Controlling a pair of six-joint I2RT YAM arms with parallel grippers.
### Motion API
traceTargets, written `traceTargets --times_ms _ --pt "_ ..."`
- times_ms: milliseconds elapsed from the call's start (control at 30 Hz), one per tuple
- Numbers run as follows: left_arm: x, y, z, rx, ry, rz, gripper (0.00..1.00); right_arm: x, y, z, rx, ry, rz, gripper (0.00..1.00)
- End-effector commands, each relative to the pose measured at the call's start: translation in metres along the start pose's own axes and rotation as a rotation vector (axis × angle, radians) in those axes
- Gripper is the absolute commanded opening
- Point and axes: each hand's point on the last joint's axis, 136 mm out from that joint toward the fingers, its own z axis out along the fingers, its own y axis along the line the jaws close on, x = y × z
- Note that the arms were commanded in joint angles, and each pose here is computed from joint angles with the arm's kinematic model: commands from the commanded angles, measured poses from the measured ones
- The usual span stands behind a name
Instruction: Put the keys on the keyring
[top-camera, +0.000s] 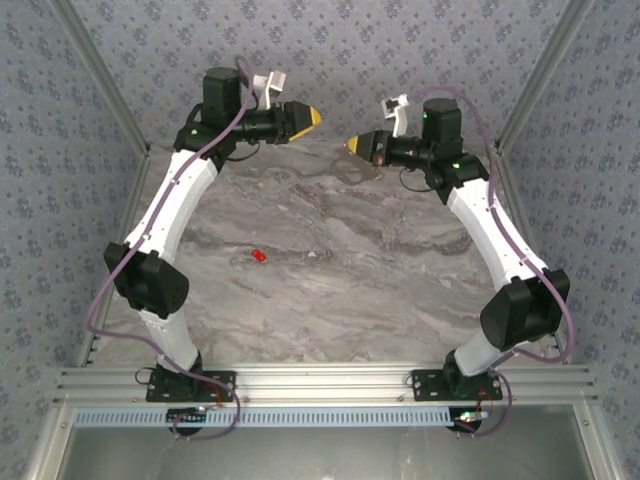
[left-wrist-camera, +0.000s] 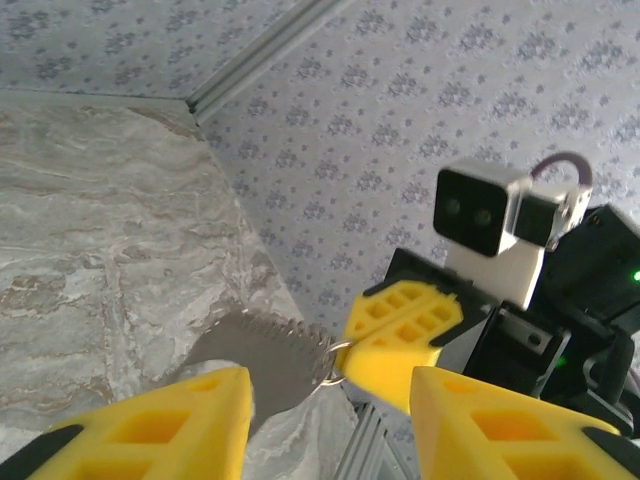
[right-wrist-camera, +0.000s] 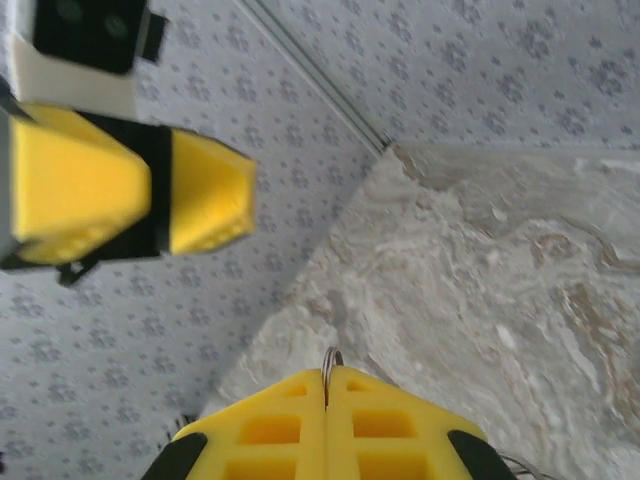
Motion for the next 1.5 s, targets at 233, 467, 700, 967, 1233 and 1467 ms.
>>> traceTargets --times_ms 233,467,700,967,1233,1467 --pt "-0.017 -0.051 0.009 0.177 -0.008 0.149 0.29 -0.060 0.062 -0.010 -0.237 -0.135 -0.004 0.00" --pt "-0.014 -0.071 0.003 0.221 -0.010 0.182 0.25 -0.064 0.068 -0.012 -0.266 -0.145 0.009 0.00" --pt "-0.012 -0.090 -0.006 0.250 -0.030 0.225 0.36 -0.067 0.076 -0.015 -0.294 -0.153 0.017 0.00" --pt "-0.008 -0.112 -0.008 0.318 -0.027 0.248 0.37 -0.071 0.082 -0.017 -0.326 -0.166 0.030 0.00" --pt "-0.007 -0.113 -0.004 0.326 -0.022 0.250 0.35 -0.072 0.086 -0.020 -0.345 -0.176 0.032 0.00" --pt "-0.005 -0.119 -0.002 0.342 -0.024 0.258 0.28 -0.070 0.085 -0.019 -0.350 -0.173 0.042 0.00"
